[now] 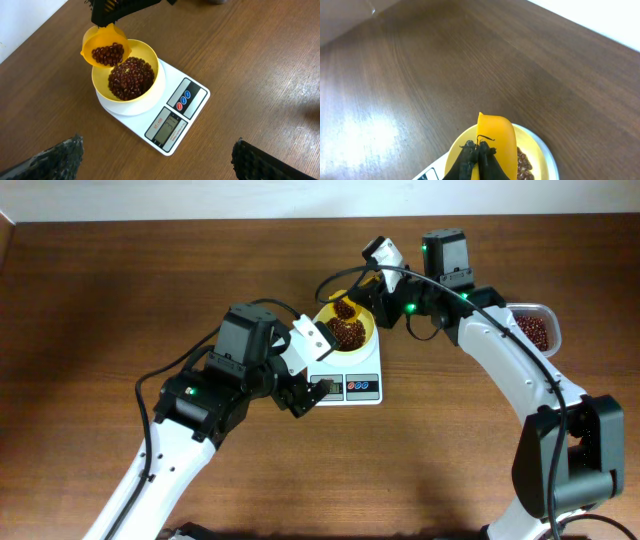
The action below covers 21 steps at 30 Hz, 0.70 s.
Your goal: Scoop item into bowl and weigh 50g on scale
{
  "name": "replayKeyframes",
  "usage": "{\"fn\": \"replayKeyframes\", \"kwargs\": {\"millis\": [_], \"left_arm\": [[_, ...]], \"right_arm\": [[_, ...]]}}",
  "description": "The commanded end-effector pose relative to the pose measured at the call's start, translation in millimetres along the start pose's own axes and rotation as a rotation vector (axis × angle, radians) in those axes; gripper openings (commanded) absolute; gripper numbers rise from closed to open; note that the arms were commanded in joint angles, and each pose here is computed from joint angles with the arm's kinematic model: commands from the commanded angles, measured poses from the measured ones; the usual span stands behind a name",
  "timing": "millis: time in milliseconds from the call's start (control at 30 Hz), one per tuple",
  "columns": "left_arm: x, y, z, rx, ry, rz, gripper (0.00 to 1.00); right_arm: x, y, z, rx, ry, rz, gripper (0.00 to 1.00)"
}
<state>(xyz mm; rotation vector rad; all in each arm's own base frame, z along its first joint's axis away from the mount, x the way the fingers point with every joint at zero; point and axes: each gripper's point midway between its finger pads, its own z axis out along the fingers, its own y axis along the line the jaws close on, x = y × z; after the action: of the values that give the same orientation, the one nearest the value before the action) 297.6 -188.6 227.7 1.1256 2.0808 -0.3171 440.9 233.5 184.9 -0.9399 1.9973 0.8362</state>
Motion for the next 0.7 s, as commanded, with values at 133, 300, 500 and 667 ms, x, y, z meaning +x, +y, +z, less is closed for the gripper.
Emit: {"fn": "replayKeyframes", "kwargs": {"millis": [133, 300, 500, 667], "left_arm": [[-0.6, -2.9, -1.6, 0.01, -0.007, 0.011, 0.99], [-0.6, -2.9, -1.6, 0.01, -0.007, 0.011, 0.99], [-0.6, -2.9, -1.6, 0.01, -0.007, 0.011, 0.99], [-0.6, -2.9, -1.6, 0.01, -0.007, 0.011, 0.99]], "right_arm": [[-6.7, 2.7, -3.2, 0.004, -0.012, -0.142, 0.04], [-6.5, 2.8, -3.2, 0.004, -0.011, -0.142, 0.04], [-6.5, 2.8, -3.2, 0.003, -0.012, -0.141, 0.04], [-6.5, 2.8, -3.2, 0.003, -0.012, -0.141, 0.04]]}}
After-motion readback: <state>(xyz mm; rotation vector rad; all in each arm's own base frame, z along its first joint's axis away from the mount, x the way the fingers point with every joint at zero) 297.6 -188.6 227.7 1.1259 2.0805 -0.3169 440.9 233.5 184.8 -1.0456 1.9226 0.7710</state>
